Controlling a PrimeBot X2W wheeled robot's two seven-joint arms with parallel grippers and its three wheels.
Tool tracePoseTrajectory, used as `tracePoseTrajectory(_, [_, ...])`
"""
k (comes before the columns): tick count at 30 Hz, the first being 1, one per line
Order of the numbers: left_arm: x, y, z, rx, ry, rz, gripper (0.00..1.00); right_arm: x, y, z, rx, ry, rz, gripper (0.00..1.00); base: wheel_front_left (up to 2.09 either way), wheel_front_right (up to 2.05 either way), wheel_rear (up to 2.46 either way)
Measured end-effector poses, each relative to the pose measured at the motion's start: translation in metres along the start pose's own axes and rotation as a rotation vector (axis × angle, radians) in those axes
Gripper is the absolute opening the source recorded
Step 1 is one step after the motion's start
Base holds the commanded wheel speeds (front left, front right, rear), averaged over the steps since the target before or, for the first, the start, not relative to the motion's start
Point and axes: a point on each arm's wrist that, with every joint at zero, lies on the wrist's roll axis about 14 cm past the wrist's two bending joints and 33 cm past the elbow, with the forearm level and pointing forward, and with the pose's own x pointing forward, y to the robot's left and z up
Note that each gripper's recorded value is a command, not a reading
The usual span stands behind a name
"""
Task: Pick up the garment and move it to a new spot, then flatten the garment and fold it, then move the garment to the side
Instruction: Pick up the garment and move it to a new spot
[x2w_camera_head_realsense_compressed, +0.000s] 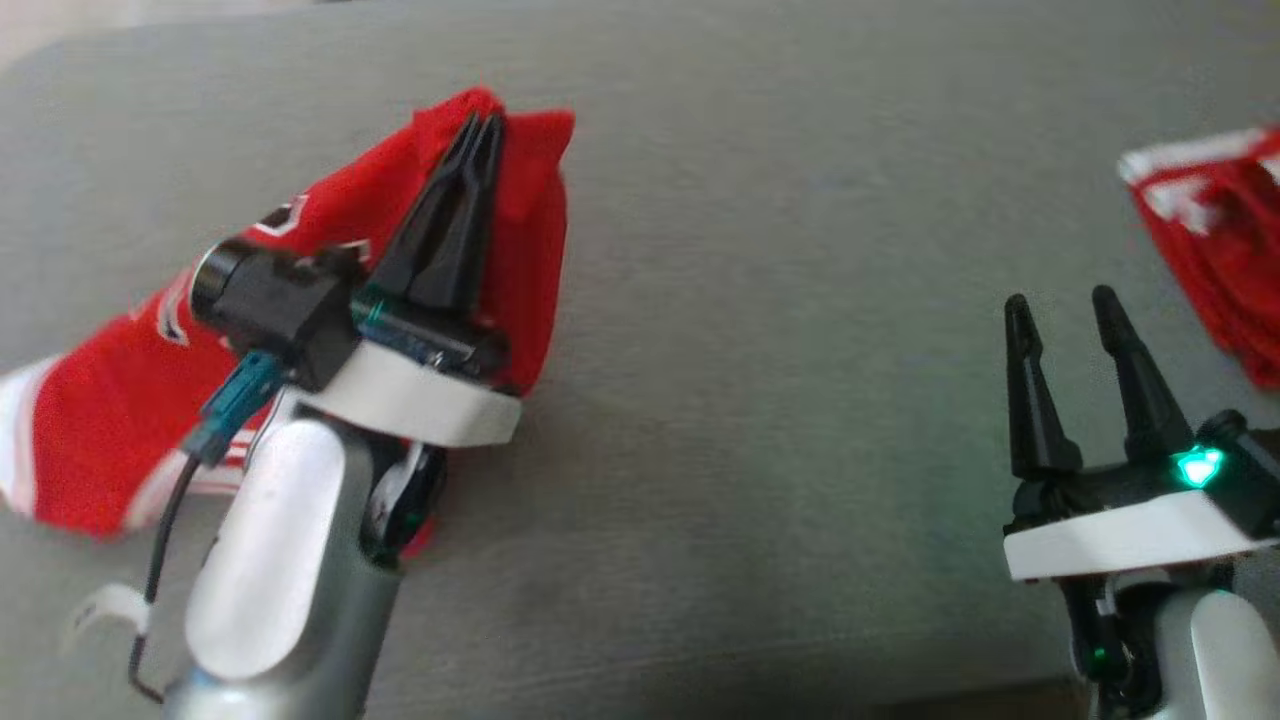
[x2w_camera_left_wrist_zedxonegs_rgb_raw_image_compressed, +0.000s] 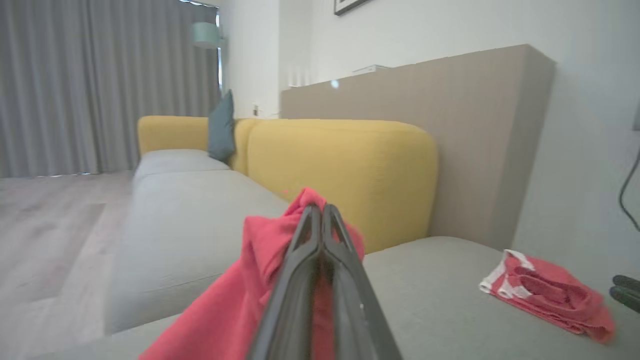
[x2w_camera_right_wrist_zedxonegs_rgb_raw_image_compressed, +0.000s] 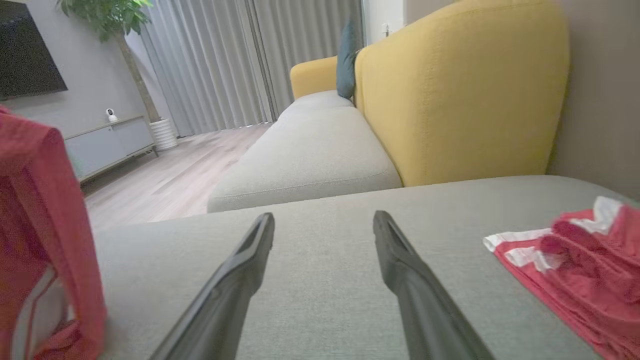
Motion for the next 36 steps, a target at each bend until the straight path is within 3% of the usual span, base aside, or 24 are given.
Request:
tracePoseTrajectory(7, [0.042,-0.076,-0.036,-0.122,0.031,-0.242,0.00,-0.022,-0.047,-0.011,0.003,0.017,-0.159,1.00,0.00,0.00,0.00])
tracePoseTrajectory(13, [0.039,-0.118,-0.099,-0.204,0.200,-0.365,0.00,-0.030,-0.069,-0.030,0.001,0.065,-0.237,1.00,0.00,0.00,0.00])
tracePoseTrajectory(23, [0.003,-0.140,-0.165,-0.204,0.445,-0.465,0.00,-0.022,-0.071,-0.045,0.004,0.096,-0.236,1.00,0.00,0.00,0.00])
tracePoseTrajectory(24, [0.000,-0.140,-0.166,-0.198,0.451,-0.469,0.30,-0.021,-0.070,-0.047,0.007,0.099,-0.233,1.00,0.00,0.00,0.00])
tracePoseTrajectory(25, [-0.002,-0.140,-0.165,-0.191,0.449,-0.472,1.00,-0.021,-0.069,-0.048,0.010,0.101,-0.229,1.00,0.00,0.00,0.00])
tracePoseTrajectory(32, [0.002,-0.129,-0.116,-0.170,0.269,-0.425,1.00,-0.015,-0.056,-0.040,0.001,0.084,-0.180,1.00,0.00,0.00,0.00])
tracePoseTrajectory(36, [-0.009,-0.086,-0.093,-0.128,0.212,-0.247,1.00,-0.008,-0.041,-0.032,-0.013,0.073,-0.125,1.00,0.00,0.00,0.00])
